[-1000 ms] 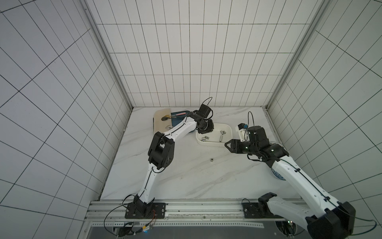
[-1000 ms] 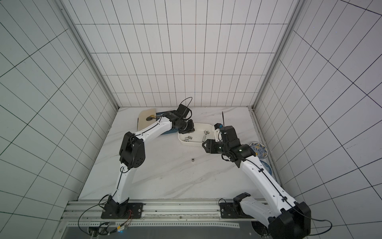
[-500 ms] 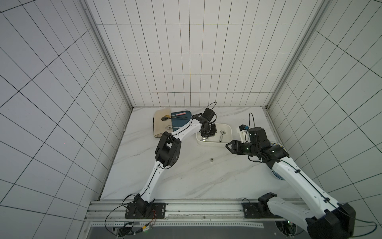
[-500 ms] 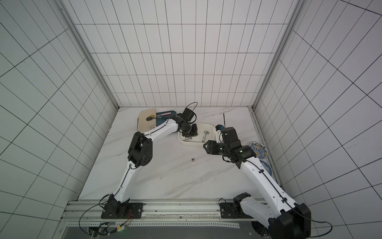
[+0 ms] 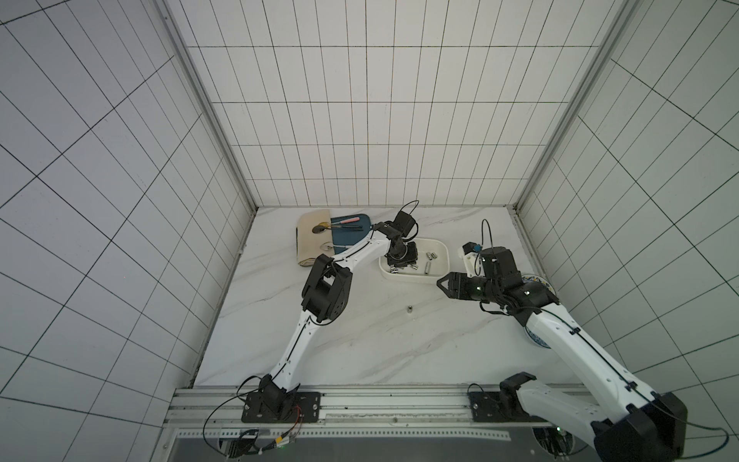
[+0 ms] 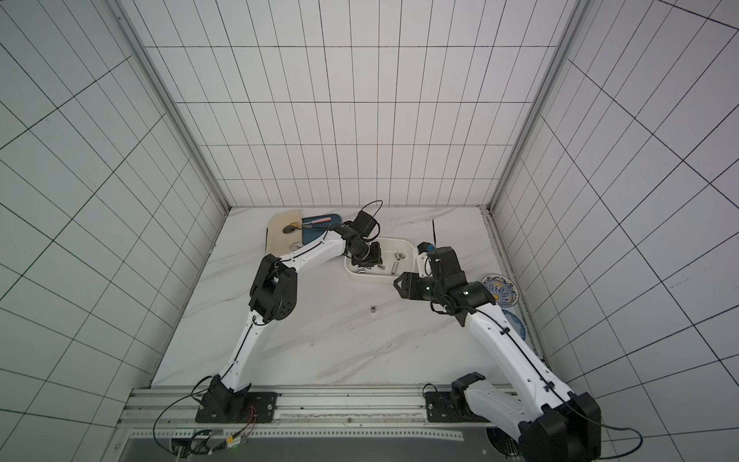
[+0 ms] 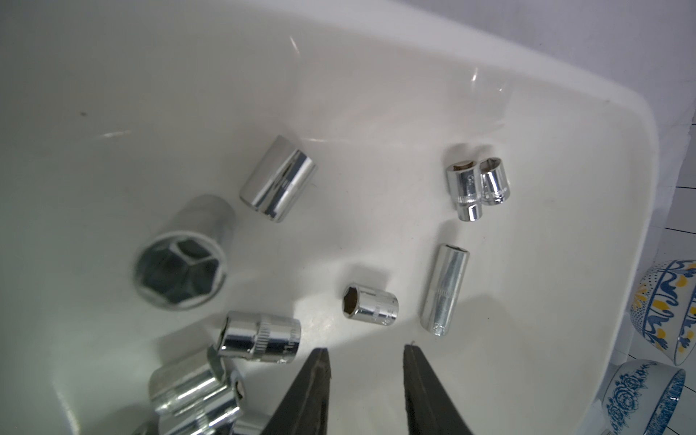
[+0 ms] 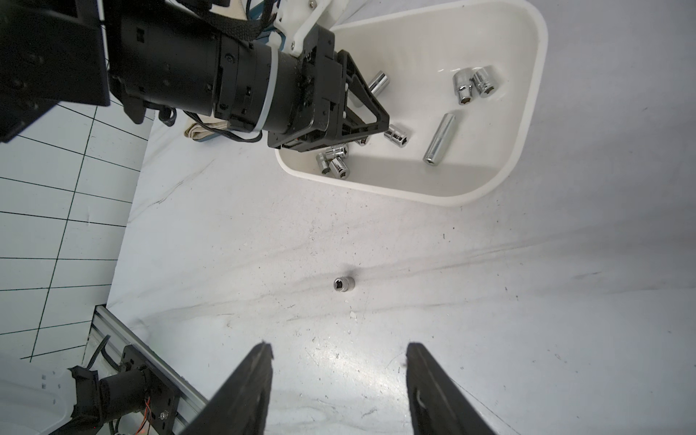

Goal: Put the socket on the desktop into the storage box
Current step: Place the socket head in the storage box.

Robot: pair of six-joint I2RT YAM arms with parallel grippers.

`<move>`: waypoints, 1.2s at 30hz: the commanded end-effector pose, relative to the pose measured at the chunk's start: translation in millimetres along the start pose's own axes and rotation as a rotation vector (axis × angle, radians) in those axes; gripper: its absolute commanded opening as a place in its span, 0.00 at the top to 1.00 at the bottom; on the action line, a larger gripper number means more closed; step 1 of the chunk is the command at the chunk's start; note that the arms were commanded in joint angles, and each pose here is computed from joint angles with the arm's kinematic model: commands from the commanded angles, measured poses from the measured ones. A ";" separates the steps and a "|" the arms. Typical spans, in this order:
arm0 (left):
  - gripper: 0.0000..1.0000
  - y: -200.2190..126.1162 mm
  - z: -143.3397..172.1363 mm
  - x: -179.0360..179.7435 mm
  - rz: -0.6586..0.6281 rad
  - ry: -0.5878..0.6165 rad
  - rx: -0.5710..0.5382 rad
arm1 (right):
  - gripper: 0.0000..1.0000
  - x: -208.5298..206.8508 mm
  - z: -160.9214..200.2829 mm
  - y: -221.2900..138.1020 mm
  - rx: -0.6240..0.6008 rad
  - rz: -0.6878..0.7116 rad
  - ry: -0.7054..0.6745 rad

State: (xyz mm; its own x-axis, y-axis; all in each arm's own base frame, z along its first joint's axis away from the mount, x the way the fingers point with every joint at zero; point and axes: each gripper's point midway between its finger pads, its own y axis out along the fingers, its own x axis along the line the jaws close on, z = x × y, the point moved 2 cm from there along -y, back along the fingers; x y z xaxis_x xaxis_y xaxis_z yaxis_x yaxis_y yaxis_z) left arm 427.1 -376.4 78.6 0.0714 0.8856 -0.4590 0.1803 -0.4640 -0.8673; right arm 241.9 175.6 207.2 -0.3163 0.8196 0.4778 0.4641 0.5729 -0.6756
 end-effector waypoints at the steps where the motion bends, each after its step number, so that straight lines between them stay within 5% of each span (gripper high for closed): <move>1: 0.64 -31.7 -9.6 -14.6 0.022 0.038 -0.064 | 0.41 -3.0 5.9 -2.6 0.012 0.001 0.018; 14: 0.60 -106.3 7.9 0.8 0.036 0.049 -0.165 | 0.40 1.9 1.7 -5.3 0.029 0.001 0.012; 36: 0.54 -176.8 116.6 88.4 0.086 -0.013 -0.146 | 0.40 27.4 17.7 33.9 0.141 0.053 -0.065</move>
State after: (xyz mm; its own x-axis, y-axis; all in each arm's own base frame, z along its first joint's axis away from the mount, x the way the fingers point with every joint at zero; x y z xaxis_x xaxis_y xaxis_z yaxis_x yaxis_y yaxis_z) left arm 293.4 -219.3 163.5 0.0491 0.8603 -0.5075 0.3064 -0.4966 -0.8121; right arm 225.2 209.9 171.8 -0.3421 0.8401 0.4209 0.3157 0.5246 -0.7907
